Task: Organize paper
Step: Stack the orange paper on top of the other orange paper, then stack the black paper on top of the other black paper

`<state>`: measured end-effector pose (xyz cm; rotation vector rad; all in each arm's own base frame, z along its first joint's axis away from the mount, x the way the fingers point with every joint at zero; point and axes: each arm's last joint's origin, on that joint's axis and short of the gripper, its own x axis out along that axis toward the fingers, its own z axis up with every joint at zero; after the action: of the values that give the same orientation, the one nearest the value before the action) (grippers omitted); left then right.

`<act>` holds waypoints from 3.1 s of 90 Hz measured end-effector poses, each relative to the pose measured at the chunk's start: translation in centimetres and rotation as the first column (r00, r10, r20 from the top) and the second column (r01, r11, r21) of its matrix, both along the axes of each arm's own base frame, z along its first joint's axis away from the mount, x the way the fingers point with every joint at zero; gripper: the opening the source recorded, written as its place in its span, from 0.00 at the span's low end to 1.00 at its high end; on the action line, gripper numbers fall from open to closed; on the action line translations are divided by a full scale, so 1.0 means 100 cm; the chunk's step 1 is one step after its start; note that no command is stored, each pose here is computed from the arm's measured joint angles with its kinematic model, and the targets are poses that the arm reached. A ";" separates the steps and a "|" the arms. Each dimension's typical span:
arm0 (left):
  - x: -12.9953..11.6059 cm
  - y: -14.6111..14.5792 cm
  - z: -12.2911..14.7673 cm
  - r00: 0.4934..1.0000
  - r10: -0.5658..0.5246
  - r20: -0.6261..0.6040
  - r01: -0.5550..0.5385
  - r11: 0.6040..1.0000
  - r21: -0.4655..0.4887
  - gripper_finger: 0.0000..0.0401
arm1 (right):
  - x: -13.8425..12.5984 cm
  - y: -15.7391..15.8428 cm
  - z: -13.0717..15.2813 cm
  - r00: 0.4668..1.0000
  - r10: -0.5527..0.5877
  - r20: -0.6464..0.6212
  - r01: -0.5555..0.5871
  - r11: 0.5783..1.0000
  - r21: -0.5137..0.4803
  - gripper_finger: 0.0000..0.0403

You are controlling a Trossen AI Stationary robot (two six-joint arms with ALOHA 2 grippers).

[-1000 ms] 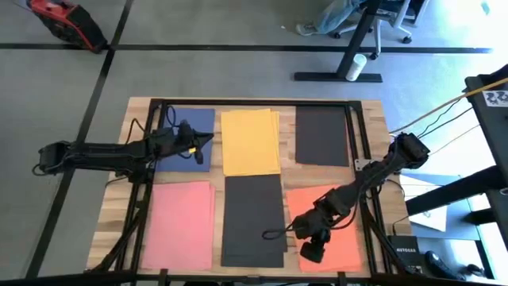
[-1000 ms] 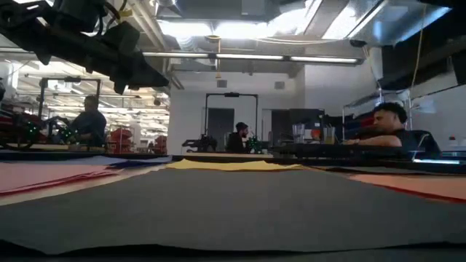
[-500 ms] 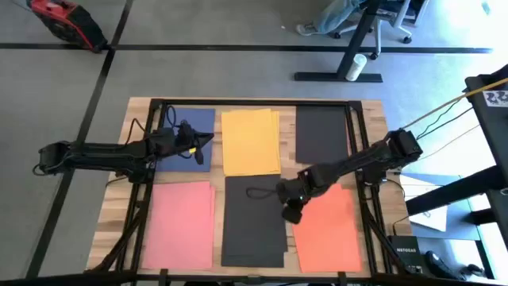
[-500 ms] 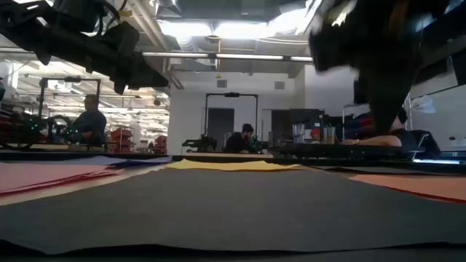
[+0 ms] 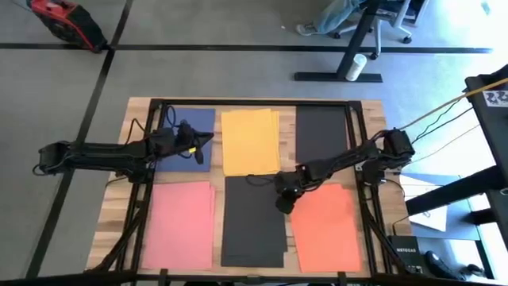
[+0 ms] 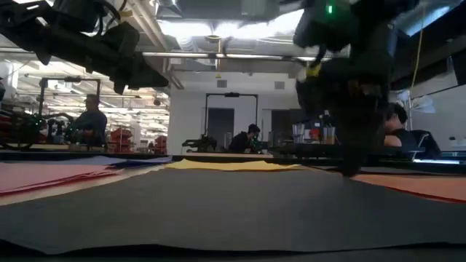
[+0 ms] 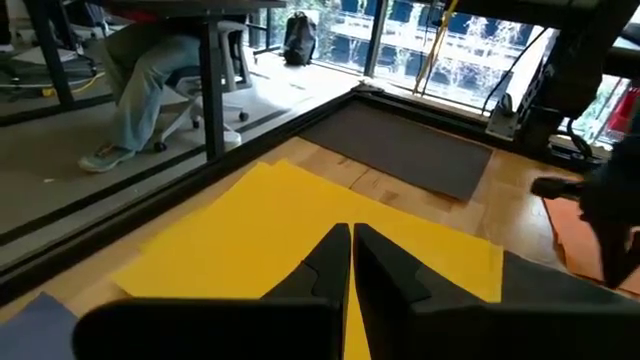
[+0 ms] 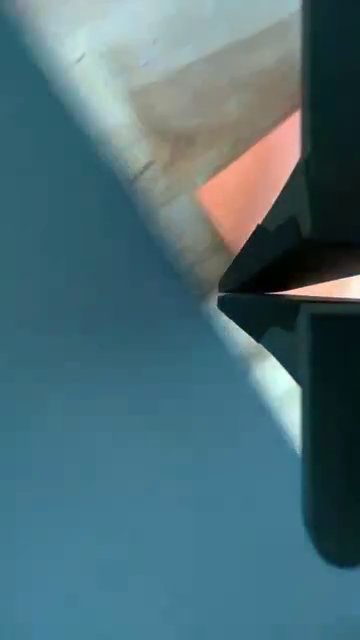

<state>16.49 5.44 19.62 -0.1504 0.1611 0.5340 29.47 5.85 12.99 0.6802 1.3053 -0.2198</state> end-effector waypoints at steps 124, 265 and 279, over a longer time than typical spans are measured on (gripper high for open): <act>0.000 0.000 0.000 1.000 0.005 -0.004 -0.005 1.000 0.001 0.00 | -0.015 -0.002 -0.001 0.974 -0.148 -0.173 0.146 0.989 -0.027 0.00; -0.001 0.000 -0.002 1.000 0.008 -0.029 -0.008 1.000 0.003 0.00 | -0.026 -0.061 0.015 0.966 0.089 -0.243 -0.222 0.765 -0.604 0.34; -0.001 0.000 -0.002 1.000 0.009 -0.030 -0.008 1.000 0.002 0.00 | -0.023 -0.068 0.006 0.960 0.075 -0.268 -0.227 0.770 -0.596 0.34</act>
<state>16.43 5.47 19.37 -0.1409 0.1892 0.5451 27.17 -0.99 13.60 -0.0277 1.3914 -0.5843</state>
